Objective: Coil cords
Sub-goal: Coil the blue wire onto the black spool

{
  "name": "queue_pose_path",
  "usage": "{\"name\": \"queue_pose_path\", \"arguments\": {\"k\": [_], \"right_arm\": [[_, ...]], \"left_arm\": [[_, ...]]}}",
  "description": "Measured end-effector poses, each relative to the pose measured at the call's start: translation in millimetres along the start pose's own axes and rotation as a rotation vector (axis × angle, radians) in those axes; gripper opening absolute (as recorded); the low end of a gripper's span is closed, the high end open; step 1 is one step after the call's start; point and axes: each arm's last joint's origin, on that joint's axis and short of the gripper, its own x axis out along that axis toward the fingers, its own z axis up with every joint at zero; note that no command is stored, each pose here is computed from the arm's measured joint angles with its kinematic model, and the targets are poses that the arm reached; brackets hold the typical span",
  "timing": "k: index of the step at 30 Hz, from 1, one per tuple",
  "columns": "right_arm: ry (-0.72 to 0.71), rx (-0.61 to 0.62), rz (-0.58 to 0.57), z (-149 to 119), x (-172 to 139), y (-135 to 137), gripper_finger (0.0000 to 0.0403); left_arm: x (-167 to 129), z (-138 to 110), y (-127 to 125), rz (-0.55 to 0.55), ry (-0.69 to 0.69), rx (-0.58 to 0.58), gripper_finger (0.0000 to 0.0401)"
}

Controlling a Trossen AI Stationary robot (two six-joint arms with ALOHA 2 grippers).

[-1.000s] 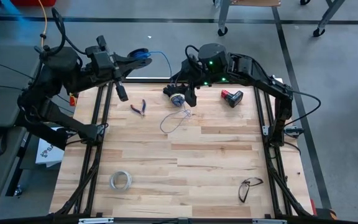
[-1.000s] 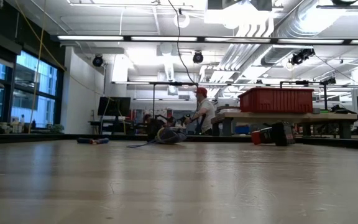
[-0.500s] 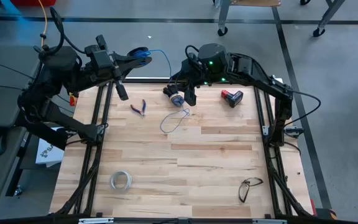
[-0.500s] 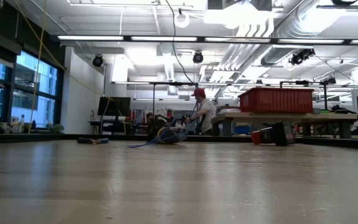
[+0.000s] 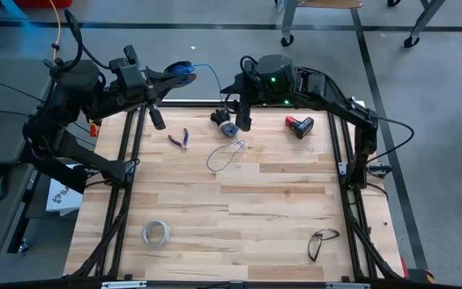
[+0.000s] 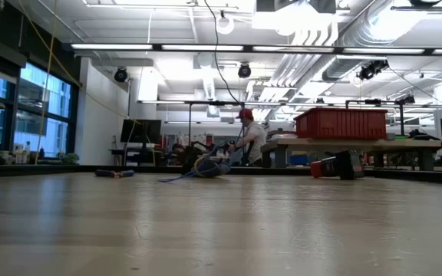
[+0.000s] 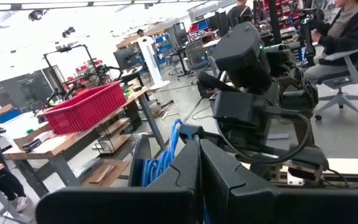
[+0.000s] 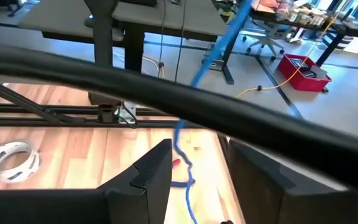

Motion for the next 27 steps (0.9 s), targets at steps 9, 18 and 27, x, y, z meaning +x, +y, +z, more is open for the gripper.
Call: {"name": "queue_pose_path", "arguments": {"k": [9,18,27], "right_arm": [[-0.012,0.004,-0.003,2.1,-6.1,-0.4,0.0121],[-0.038,-0.012,0.044,4.1,-7.4,0.5,0.0117],[-0.056,0.023,0.099,5.0,-6.6,2.0,0.0117]], "left_arm": [[0.0,-0.3,0.9,0.032,0.010,-0.026,0.0001],[0.0,-0.4,1.3,0.045,0.015,-0.025,0.0001],[0.0,-0.2,0.5,0.018,0.006,-0.011,0.0001]]}}
